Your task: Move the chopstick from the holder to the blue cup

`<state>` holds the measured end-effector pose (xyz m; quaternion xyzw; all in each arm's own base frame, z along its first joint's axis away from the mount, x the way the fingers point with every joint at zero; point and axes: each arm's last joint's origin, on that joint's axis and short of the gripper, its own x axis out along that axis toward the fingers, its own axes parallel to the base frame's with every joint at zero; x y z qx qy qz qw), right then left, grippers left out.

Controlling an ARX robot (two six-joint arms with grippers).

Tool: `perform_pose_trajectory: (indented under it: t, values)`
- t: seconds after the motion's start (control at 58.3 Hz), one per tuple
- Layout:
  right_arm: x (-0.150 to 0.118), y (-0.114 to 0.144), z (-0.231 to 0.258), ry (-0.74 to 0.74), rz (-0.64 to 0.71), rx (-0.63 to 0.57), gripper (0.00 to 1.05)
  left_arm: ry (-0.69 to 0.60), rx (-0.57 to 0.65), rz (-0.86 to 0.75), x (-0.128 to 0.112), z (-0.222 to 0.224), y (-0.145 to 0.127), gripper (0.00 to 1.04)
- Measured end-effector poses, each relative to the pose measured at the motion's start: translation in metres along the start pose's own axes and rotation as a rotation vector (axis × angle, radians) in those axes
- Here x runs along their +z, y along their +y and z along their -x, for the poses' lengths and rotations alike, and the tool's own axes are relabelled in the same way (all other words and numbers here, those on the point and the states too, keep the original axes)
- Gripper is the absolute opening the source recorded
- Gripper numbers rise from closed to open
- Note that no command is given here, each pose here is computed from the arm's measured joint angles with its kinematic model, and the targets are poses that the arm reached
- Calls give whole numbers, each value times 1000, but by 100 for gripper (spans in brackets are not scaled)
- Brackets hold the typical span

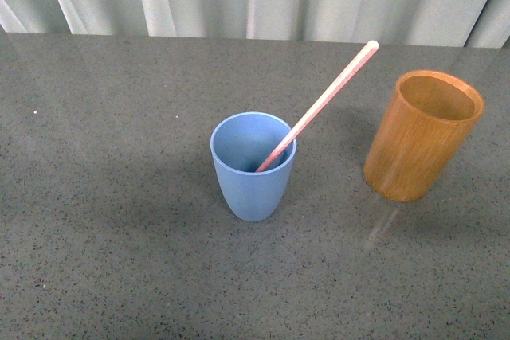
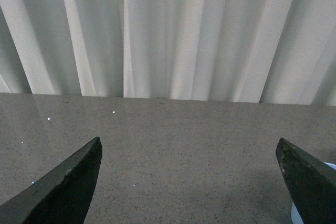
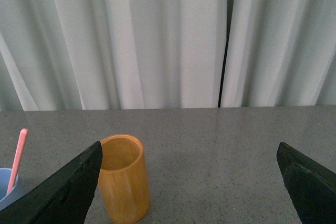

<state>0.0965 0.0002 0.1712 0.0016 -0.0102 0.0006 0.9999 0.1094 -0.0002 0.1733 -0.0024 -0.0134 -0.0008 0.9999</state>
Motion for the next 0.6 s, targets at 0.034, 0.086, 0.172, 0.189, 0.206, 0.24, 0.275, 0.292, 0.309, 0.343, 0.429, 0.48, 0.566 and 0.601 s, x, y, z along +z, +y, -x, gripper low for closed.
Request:
perform_pose_trajectory:
  t: [0.034,0.086,0.172,0.189,0.206,0.24,0.275,0.292,0.309,0.343,0.429,0.48,0.566,0.601]
  values:
    - [0,0,0,0,0,0,94,0,0,0,0,0,0,98]
    - [0,0,0,0,0,0,95,0,0,0,0,0,0,98]
    - [0,0,0,0,0,0,95,0,0,0,0,0,0,98]
    - [0,0,0,0,0,0,95,0,0,0,0,0,0,98]
    - [0,0,0,0,0,0,95,0,0,0,0,0,0,98]
    - [0,0,0,0,0,0,95,0,0,0,0,0,0,98]
    - [0,0,0,0,0,0,95,0,0,0,0,0,0,98]
    - [0,0,0,0,0,0,95,0,0,0,0,0,0,98]
    - [0,0,0,0,0,0,95,0,0,0,0,0,0,98]
    - [0,0,0,0,0,0,95,0,0,0,0,0,0,98]
    - [0,0,0,0,0,0,95,0,0,0,0,0,0,98]
    - [0,0,0,0,0,0,95,0,0,0,0,0,0,98]
    - [0,0,0,0,0,0,95,0,0,0,0,0,0,98]
    - [0,0,0,0,0,0,95,0,0,0,0,0,0,98]
